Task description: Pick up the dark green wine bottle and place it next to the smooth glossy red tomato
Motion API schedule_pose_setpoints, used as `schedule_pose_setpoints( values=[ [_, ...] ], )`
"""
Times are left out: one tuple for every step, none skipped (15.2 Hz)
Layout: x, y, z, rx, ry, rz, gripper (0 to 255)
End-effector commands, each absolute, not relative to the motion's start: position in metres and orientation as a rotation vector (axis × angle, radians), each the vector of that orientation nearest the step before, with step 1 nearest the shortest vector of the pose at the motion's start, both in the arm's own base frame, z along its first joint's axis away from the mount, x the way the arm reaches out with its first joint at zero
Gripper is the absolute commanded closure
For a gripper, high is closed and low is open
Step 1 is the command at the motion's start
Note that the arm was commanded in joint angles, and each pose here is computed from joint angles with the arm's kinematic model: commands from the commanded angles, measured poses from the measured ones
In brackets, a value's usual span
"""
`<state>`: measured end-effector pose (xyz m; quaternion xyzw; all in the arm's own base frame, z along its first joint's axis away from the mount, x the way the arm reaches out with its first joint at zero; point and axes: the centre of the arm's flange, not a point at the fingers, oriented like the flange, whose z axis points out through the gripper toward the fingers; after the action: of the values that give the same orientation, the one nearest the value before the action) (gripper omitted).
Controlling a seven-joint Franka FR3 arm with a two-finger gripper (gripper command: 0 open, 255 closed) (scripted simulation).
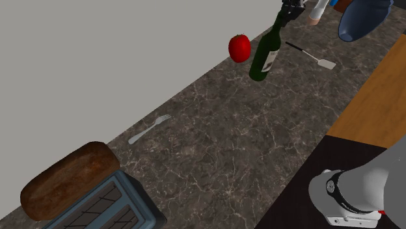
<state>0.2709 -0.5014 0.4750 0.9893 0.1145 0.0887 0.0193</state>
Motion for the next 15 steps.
schedule_pose_setpoints(
  values=[
    [0.271, -0.501, 0.474, 3.069, 0.355, 0.276, 255],
    [0.271, -0.501, 0.474, 3.069, 0.355, 0.276, 255],
    [0.271, -0.501, 0.474, 3.069, 0.355, 0.276, 255],
    [0.271, -0.501, 0.474, 3.069, 0.355, 0.276, 255],
    [0.271, -0.501, 0.474, 3.069, 0.355, 0.276, 255],
    [0.271, -0.501, 0.474, 3.069, 0.355, 0.276, 255],
    [0.271, -0.501, 0.474, 3.069, 0.355, 0.276, 0],
    [0.271, -0.501, 0.474, 3.069, 0.355, 0.276, 0],
    [0.271, -0.501, 0.474, 3.069, 0.355, 0.276, 0],
    [0.271, -0.501, 0.474, 3.069, 0.355, 0.276, 0],
    [0.271, -0.501, 0.474, 3.069, 0.355, 0.276, 0],
    [0.271, -0.501, 0.474, 3.069, 0.355, 0.276, 0],
    [0.269, -0.501, 0.487, 3.069, 0.355, 0.276, 0],
    [0.266, -0.501, 0.5, 3.069, 0.355, 0.276, 0],
    [0.264, -0.501, 0.513, 3.069, 0.355, 0.276, 0]
  ],
)
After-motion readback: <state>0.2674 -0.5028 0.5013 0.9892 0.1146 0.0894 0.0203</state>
